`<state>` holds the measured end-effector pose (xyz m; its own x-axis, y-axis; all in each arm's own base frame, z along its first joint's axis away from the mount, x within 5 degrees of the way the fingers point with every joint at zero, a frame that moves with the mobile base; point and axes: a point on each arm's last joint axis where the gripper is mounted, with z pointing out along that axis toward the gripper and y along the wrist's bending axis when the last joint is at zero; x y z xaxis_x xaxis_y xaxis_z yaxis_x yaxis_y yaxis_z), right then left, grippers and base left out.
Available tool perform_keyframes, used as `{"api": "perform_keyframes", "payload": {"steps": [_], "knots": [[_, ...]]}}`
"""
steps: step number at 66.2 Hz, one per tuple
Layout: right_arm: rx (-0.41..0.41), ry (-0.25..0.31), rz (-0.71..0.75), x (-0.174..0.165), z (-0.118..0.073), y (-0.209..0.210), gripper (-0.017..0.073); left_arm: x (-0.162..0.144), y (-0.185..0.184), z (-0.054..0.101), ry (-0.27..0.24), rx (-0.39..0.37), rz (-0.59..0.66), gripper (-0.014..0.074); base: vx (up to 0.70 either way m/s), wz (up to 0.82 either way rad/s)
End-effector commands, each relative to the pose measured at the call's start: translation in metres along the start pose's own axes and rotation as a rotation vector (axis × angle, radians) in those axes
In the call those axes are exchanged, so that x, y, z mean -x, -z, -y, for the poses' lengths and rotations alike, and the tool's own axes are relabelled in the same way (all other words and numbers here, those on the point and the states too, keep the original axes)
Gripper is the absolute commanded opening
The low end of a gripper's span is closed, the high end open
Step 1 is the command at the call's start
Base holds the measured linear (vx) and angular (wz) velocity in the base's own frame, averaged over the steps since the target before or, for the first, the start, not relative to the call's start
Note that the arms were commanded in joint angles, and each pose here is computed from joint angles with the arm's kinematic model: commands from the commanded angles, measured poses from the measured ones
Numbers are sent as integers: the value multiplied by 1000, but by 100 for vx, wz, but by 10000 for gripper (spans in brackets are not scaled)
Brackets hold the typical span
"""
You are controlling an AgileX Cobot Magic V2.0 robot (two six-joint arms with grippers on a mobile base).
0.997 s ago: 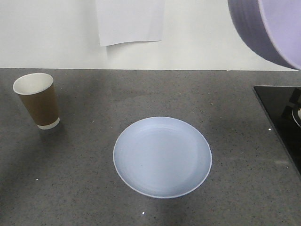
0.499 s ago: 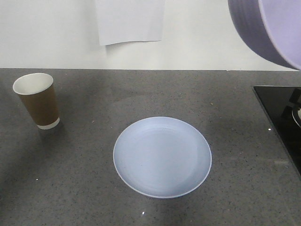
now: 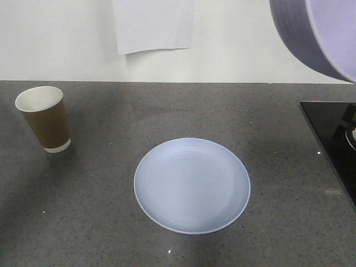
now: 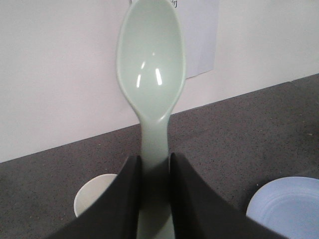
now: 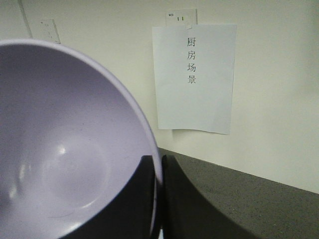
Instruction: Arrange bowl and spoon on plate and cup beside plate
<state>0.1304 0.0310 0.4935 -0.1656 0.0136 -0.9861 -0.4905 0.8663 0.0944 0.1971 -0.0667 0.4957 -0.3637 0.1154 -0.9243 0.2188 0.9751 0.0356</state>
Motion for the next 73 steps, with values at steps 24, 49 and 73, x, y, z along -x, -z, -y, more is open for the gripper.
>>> {"api": "perform_keyframes", "payload": {"steps": [24, 49, 73], "knots": [[0, -7, 85, 12, -3, 4, -5, 13, 14, -1, 8, -8, 110, -6, 0, 0], [0, -7, 85, 12, -3, 4, -5, 13, 14, -1, 8, -8, 110, -6, 0, 0], [-1, -7, 86, 12, -3, 4, -5, 13, 14, -1, 8, -8, 110, -6, 0, 0]]}}
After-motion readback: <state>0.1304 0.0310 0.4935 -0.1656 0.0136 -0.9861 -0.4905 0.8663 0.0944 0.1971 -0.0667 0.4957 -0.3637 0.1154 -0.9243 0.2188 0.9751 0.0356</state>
